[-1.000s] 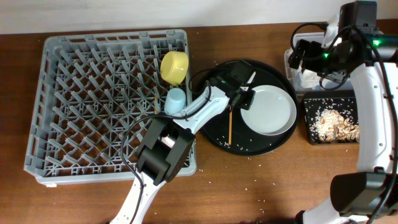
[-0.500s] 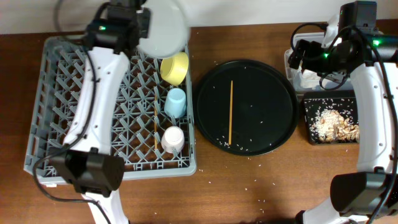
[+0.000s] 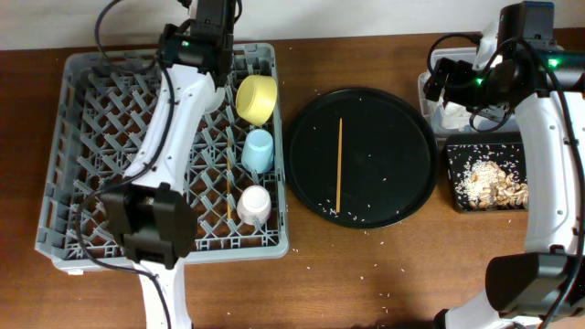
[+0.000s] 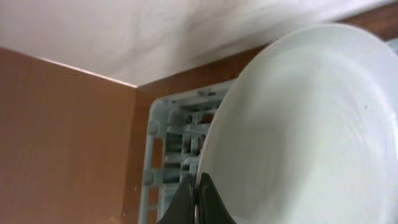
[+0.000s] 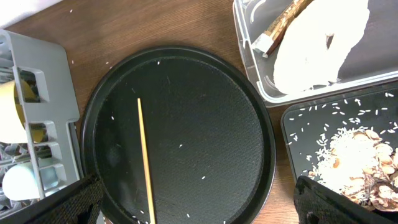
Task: Sort waste into correct bins and load items into the dishwasher rack
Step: 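Stand the white plate upright in the rack with the left gripper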
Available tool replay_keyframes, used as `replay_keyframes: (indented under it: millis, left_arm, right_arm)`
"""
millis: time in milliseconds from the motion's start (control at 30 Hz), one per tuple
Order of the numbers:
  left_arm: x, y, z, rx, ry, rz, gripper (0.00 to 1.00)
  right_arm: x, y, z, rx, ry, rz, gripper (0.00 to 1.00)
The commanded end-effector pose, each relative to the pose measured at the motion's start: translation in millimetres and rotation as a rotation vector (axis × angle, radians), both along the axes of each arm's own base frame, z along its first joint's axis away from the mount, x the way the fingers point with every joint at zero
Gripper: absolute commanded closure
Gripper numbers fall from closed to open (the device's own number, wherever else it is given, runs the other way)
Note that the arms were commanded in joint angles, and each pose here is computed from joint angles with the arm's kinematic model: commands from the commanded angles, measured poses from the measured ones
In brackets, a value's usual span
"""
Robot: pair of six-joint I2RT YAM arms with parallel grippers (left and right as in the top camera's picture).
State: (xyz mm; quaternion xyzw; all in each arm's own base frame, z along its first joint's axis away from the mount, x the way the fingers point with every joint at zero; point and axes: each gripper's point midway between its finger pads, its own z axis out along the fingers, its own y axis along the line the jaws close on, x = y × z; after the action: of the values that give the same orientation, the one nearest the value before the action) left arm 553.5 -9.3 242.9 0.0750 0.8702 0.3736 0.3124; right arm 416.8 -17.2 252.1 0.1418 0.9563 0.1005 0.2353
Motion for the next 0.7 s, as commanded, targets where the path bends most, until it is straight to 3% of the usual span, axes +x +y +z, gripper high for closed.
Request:
replay_keyframes:
  millis: [0, 33, 67, 100, 167, 233, 267, 333, 433, 500, 667]
  left_arm:
    - [11, -7, -15, -0.007, -0.004, -0.014, 0.98]
    - [14, -9, -18, -0.019, -0.005, -0.024, 0.94]
    - [15, -13, -23, -0.040, 0.004, -0.042, 0.81]
    - [17, -19, -27, -0.068, 0.012, -0.066, 0.53]
    - [24, -37, -33, -0.160, 0.016, -0.144, 0.42]
    - [28, -58, -36, -0.291, 0.000, -0.199, 0.42]
    - [29, -78, -24, -0.414, -0.022, -0.259, 0.41]
    - [28, -103, 12, -0.523, -0.071, -0.372, 0.39]
    - [3, -157, 39, -0.679, -0.037, -0.565, 0.38]
    - [-34, -211, 17, -0.803, 0.122, -0.649, 0.39]
    - [-108, -306, -101, -0.879, 0.471, -0.543, 0.48]
  right_arm:
    - [1, -1, -1, -0.016, 0.002, 0.006, 0.02]
    - [1, -1, -1, -0.016, 0.002, 0.006, 0.02]
    - [1, -1, -1, -0.016, 0.002, 0.007, 0.02]
    - [1, -1, -1, -0.016, 0.002, 0.006, 0.01]
    - [1, -1, -1, -0.016, 0.002, 0.006, 0.01]
    - [1, -1, -1, -0.016, 0.002, 0.006, 0.02]
    - [1, -1, -1, -0.016, 0.002, 0.006, 0.01]
    - [1, -1, -1, -0.016, 0.002, 0.007, 0.02]
    - [1, -1, -1, -0.016, 0.002, 0.006, 0.01]
    - [1, -1, -1, -0.016, 0.002, 0.006, 0.01]
    - [1, -1, -1, -0.016, 0.002, 0.006, 0.02]
